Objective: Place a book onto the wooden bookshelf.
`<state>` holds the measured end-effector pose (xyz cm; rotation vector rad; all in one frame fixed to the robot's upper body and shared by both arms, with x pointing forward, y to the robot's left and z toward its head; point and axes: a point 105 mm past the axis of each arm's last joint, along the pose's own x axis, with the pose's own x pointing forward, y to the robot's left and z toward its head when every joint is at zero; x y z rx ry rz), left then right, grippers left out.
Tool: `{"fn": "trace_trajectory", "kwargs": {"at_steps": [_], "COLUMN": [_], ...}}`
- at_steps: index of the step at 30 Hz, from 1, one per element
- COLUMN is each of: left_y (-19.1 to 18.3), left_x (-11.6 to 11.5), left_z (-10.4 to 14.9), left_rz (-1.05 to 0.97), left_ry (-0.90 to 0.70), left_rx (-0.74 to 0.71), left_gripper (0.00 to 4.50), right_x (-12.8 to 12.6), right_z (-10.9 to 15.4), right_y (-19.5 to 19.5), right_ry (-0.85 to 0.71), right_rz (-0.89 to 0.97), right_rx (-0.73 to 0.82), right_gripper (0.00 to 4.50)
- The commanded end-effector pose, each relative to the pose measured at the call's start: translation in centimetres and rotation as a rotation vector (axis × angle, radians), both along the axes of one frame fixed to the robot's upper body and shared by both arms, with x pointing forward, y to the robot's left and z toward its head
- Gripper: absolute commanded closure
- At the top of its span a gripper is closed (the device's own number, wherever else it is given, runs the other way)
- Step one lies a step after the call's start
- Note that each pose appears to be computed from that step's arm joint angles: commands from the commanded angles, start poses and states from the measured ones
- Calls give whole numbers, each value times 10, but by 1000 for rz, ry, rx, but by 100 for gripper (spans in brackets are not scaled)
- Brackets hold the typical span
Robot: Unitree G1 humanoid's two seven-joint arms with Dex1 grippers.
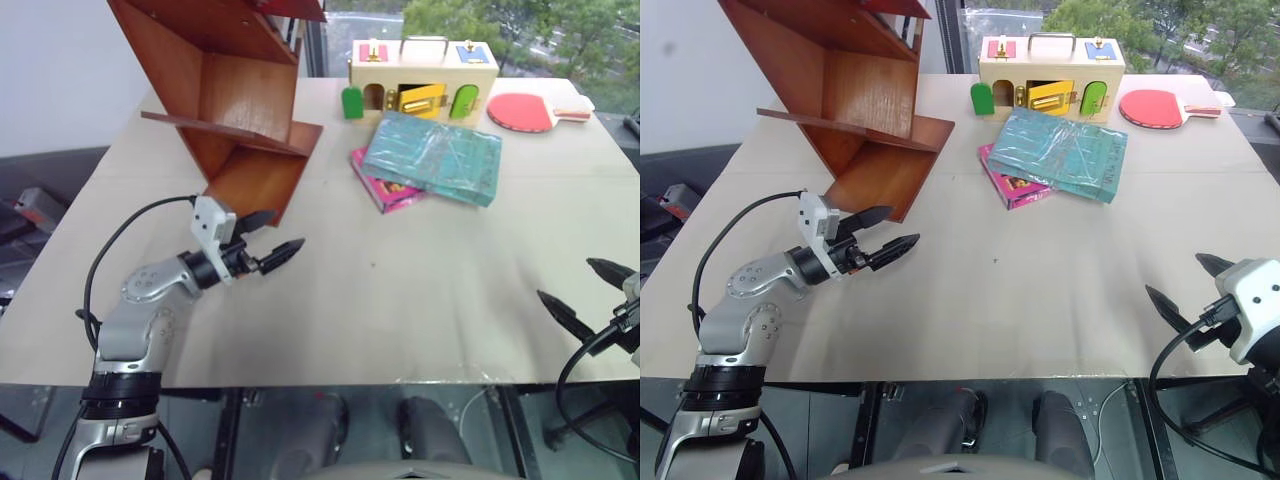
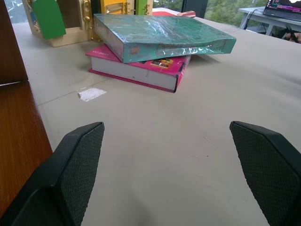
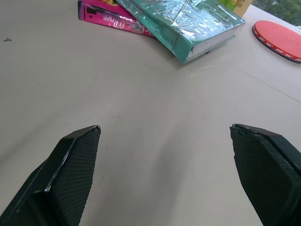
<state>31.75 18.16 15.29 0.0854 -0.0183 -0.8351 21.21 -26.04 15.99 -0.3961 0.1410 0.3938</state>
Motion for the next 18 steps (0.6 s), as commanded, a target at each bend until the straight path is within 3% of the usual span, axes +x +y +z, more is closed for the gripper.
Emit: {"fn": "trace_trajectory", "kwargs": {"at_steps": [1, 4, 5, 8, 11, 14, 15, 18], "left_y": [-6, -17, -19, -23, -29, -37, -40, -48], "left_x": [-3, -3, -4, -5, -7, -10, -10, -10], "left_z": [13, 20, 22, 25, 27, 29, 29, 33], "left_rz": [-33, -68, -75, -91, -112, -144, -152, -166], "left_ry": [-56, -78, -85, -99, -110, -122, -127, -143], "left_rx": [10, -17, -15, -19, -14, -8, -6, -9], "left_gripper": [3, 3, 0, 0, 0, 0, 0, 0], "right_x": [4, 13, 16, 27, 46, 81, 94, 133], "right_z": [10, 9, 9, 10, 13, 5, 2, -10], "right_y": [7, 14, 14, 13, 9, -1, -7, -19], "right_ry": [-43, -54, -51, -51, -70, -65, -63, -47], "right_rz": [8, -1, -1, -12, -40, -105, -153, -240], "right_rx": [-44, -58, -43, 4, -7, -90, -123, -223], "right_gripper": [0, 0, 25, 129, 265, 420, 448, 448]}}
